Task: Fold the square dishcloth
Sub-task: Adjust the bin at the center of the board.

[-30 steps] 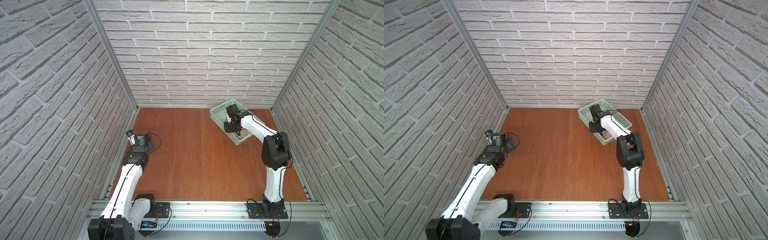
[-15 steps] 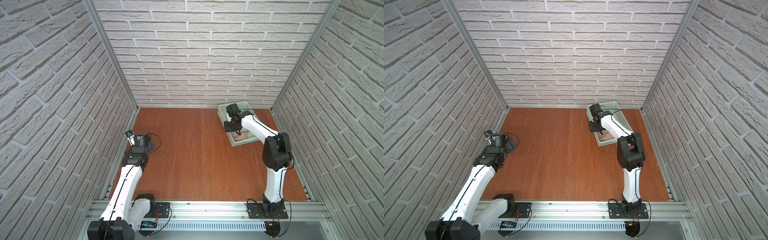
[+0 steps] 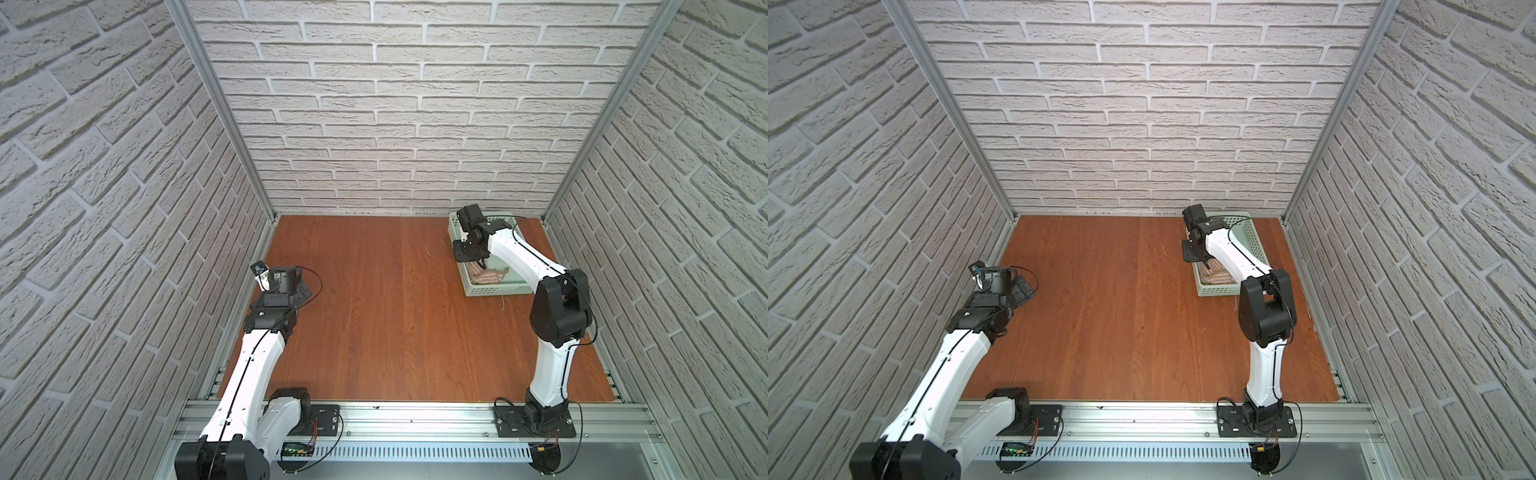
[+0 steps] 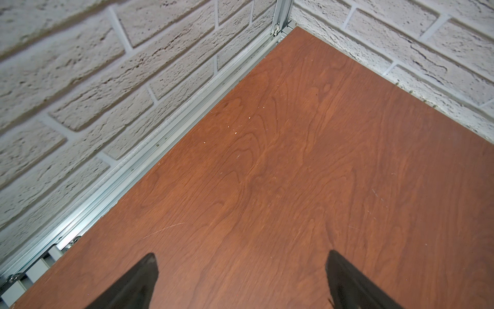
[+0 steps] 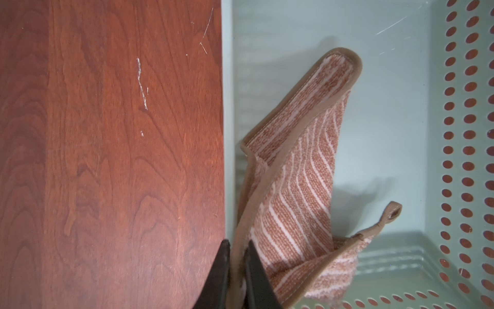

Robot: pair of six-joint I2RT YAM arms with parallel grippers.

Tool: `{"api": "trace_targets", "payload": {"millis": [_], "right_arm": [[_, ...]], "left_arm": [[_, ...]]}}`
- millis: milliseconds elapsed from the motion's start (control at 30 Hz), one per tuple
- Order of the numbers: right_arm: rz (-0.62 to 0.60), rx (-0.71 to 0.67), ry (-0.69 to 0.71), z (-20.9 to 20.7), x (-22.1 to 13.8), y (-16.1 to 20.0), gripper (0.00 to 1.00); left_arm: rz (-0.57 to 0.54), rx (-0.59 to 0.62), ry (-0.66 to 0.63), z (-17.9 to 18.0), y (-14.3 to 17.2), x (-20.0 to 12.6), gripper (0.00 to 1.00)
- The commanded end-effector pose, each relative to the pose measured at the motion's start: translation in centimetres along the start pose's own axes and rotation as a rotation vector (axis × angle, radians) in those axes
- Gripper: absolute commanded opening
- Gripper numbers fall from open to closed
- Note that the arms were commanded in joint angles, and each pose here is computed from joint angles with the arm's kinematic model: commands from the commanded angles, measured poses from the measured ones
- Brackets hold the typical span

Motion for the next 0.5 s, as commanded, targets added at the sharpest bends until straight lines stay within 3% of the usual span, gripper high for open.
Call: {"api": "trace_targets", "payload": {"millis": [0, 267, 467], "right_arm": [[-0.046, 0.013, 0.003, -0.5, -1.4, -0.6, 0.16], [-0.040, 0.022, 0.005, -0.9, -1.3, -0.4, 0.03], [-0.107, 0.016, 0.039, -1.8, -5.2, -1.8, 0.03]], "left_arm": [[-0.030, -0.008, 0.004, -0.1, -0.8, -0.7, 0.98], [-0.031, -0.008, 0.006, 0.0, -0.9, -1.1, 0.98], [-0.043, -0.017, 0.012, 0.2, -1.2, -1.7, 0.98]]}}
Point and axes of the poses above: each gripper's point midway between its finger pads, its own x axis out along the fingers, its own z axis along the line the jaws close on, y = z × x, the point moved 4 cm from there along -x, back along the fingers, and after that the axes turned 1 degree about x, right-handed, at the moved point
